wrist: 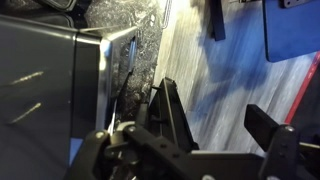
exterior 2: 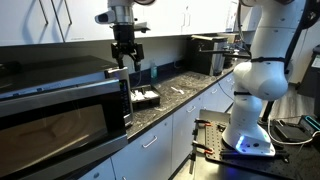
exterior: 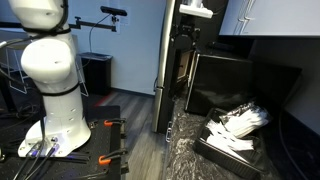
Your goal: Open the microwave door
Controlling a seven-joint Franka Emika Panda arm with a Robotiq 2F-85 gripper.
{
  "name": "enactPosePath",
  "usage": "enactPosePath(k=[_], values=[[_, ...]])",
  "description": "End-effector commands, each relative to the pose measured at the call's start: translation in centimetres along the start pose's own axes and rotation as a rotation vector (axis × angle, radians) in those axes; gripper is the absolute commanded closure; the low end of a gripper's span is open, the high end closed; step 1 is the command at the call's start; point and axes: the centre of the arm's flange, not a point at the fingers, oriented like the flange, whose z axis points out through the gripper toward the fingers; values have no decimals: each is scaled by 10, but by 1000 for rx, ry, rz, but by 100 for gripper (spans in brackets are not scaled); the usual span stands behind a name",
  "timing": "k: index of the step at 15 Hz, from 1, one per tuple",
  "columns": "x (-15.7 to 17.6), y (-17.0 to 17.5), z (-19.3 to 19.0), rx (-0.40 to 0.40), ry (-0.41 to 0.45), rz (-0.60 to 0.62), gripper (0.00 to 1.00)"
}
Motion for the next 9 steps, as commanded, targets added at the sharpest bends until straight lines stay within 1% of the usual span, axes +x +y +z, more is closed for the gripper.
enactPosePath(k=[1,4,5,6,7,8,9], values=[[29,-14,-16,6,-69,-190,32],[51,-33,-24,7,-135,-335,58],[53,-42,-28,-2,-162,-380,58],[60,-40,-30,-16,-176,-407,73],[57,-47,-31,-35,-195,-434,80],[57,-46,-33,-60,-214,-449,88],[54,-45,-33,-88,-240,-461,95]])
